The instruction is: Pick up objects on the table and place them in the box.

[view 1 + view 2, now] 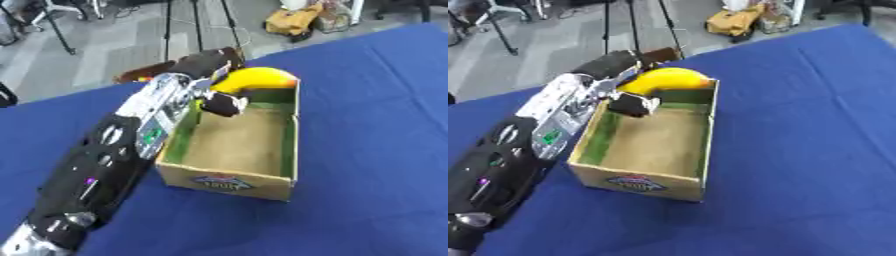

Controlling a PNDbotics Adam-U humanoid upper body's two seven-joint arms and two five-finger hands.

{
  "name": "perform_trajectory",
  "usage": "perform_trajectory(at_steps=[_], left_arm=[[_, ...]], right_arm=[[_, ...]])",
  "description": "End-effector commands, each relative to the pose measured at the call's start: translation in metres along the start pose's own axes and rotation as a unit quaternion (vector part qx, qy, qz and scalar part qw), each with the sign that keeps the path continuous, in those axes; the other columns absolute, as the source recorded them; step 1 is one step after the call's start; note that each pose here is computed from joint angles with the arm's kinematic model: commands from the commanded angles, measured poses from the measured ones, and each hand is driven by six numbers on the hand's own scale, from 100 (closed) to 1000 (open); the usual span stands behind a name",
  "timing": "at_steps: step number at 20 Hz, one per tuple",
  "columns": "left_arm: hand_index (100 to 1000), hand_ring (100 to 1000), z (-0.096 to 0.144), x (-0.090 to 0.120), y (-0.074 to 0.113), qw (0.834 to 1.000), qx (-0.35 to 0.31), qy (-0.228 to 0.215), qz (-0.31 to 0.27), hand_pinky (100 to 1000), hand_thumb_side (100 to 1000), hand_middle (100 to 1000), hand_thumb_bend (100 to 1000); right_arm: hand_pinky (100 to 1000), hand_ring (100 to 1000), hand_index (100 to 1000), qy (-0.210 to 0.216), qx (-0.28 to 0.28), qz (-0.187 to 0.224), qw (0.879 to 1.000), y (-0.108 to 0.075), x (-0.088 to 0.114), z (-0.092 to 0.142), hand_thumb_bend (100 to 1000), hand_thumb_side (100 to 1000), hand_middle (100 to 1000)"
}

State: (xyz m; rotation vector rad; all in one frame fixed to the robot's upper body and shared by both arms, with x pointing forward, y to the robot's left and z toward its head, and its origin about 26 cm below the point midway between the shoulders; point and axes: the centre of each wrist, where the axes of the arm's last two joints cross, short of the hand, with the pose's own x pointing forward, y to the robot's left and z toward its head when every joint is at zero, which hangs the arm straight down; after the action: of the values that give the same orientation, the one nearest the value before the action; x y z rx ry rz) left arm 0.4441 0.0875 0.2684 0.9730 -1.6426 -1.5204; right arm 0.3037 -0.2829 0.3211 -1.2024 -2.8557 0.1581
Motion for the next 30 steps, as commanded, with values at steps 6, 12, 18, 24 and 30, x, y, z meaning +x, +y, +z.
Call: perform_trajectory(at_steps=[6,12,18,24,30], left_arm=[[789,565,-0.006,0.007,-0.011,0.999,0.016,0.014,-0.029,279,439,699,100],[810,621,-0.008,0.007,-0.022,0.999,-0.011,0.014,-0.033,359,449,728,100],[809,627,-0.01,0.008,-0.036,0.999,-0.034,0.011,-0.039,370,456,729,100],[813,651,-0.011,0.009,-0.047,0.998,-0.047,0.011,-0.041,392,459,742,100],[919,905,-0.012,0.008,-0.051,0.996,-0.068,0.014,-0.051,810,483,853,100]], right_arm=[[719,844,914,-0.014,-0.011,-0.008,1.0,-0.003,0.004,-0.009,100,1000,814],[720,844,914,-0.014,-0.012,-0.008,1.0,-0.003,0.004,-0.009,100,1000,813],[720,844,914,-0.015,-0.013,-0.009,1.0,-0.003,0.005,-0.01,100,1000,813],[720,844,914,-0.015,-0.013,-0.009,1.0,-0.003,0.005,-0.01,100,1000,813],[720,844,914,-0.014,-0.013,-0.01,1.0,-0.003,0.005,-0.01,100,1000,813]])
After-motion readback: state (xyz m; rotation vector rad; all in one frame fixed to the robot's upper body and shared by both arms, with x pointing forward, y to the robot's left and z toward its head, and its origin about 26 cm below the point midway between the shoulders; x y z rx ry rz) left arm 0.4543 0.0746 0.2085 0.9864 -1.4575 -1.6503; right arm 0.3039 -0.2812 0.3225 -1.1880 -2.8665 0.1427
